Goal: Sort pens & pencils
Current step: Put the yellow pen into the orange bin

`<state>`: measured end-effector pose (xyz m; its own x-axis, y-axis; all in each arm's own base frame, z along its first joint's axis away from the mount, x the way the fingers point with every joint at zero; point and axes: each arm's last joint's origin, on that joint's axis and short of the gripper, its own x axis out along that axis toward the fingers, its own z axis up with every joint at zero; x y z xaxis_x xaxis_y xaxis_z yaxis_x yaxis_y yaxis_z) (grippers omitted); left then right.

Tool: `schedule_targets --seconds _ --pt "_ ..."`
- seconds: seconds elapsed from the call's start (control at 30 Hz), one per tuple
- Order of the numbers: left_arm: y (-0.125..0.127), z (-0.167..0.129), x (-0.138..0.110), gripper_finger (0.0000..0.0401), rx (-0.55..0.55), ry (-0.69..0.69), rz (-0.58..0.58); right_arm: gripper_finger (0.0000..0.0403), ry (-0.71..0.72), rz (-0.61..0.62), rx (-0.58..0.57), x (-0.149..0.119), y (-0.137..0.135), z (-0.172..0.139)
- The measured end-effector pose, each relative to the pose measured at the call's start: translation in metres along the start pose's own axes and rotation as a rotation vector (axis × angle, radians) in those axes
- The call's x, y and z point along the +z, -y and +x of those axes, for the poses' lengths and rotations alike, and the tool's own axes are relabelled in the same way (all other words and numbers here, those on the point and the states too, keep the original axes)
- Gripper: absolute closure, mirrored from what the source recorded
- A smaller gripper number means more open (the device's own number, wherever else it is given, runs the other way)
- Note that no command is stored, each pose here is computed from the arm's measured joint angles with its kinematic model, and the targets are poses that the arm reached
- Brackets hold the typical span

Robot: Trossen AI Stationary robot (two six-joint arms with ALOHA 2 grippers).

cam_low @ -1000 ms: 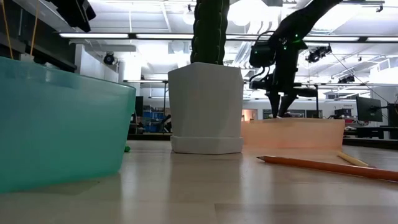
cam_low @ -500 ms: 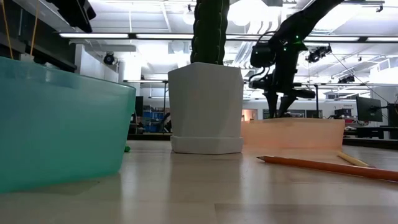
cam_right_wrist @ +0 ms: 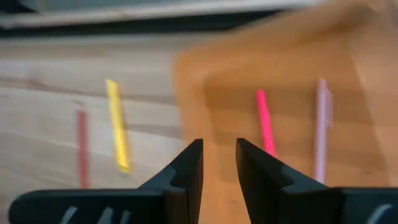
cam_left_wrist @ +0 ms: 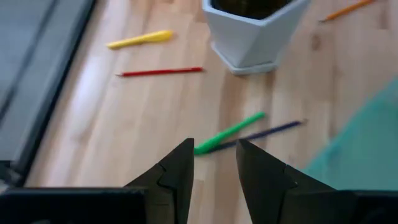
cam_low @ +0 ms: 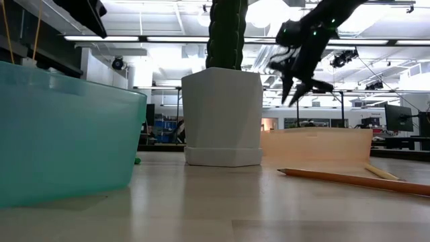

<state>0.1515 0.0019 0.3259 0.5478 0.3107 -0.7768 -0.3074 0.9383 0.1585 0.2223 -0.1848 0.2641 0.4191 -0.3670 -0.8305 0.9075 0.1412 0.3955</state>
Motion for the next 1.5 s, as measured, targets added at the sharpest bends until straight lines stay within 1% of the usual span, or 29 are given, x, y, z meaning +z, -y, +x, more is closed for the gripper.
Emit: schedule_targets --seconds 0.07,0.13,0.27,0.4,0.53,0.67,0.8,0.93,1.07,1.3,1.5 --pt "0.001 0.004 0.001 0.0293 0.017 0.022 0.008 0.0316 0.034 0.01 0.044 0.001 -0.003 -0.009" --pt "0.004 0.012 0.001 0.0293 0.004 0.052 0.007 0.0316 0.064 0.013 0.088 0.002 -0.007 -0.016" --pt "0.015 0.036 -0.004 0.0293 -0.115 0.103 -0.012 0.0316 0.119 0.005 0.199 0.005 -0.017 -0.023" --pt "0.023 0.053 -0.009 0.0293 -0.21 0.14 -0.022 0.0316 0.157 0.037 0.275 0.008 -0.025 -0.025" --pt "0.026 0.057 -0.009 0.0293 -0.251 0.181 0.029 0.0316 0.182 0.05 0.316 0.009 -0.03 -0.027" --pt "0.025 0.056 -0.008 0.0293 -0.267 0.212 0.081 0.0316 0.187 0.067 0.325 0.01 -0.031 -0.027" --pt "0.014 0.053 -0.007 0.0293 -0.33 0.231 0.068 0.0316 0.182 0.073 0.336 0.008 -0.032 -0.027" --pt "-0.002 0.045 -0.008 0.0293 -0.359 0.274 0.003 0.0316 0.182 0.047 0.348 0.004 -0.038 -0.027" --pt "-0.017 0.035 -0.01 0.0293 -0.366 0.319 -0.126 0.0316 0.181 -0.001 0.343 0.002 -0.041 -0.021" --pt "-0.035 0.022 -0.01 0.0293 -0.356 0.406 -0.379 0.0316 0.122 -0.115 0.298 0.001 -0.04 0.003" --pt "-0.045 0.018 -0.007 0.0293 -0.32 0.413 -0.484 0.0316 0.087 -0.172 0.275 0.001 -0.037 0.017"
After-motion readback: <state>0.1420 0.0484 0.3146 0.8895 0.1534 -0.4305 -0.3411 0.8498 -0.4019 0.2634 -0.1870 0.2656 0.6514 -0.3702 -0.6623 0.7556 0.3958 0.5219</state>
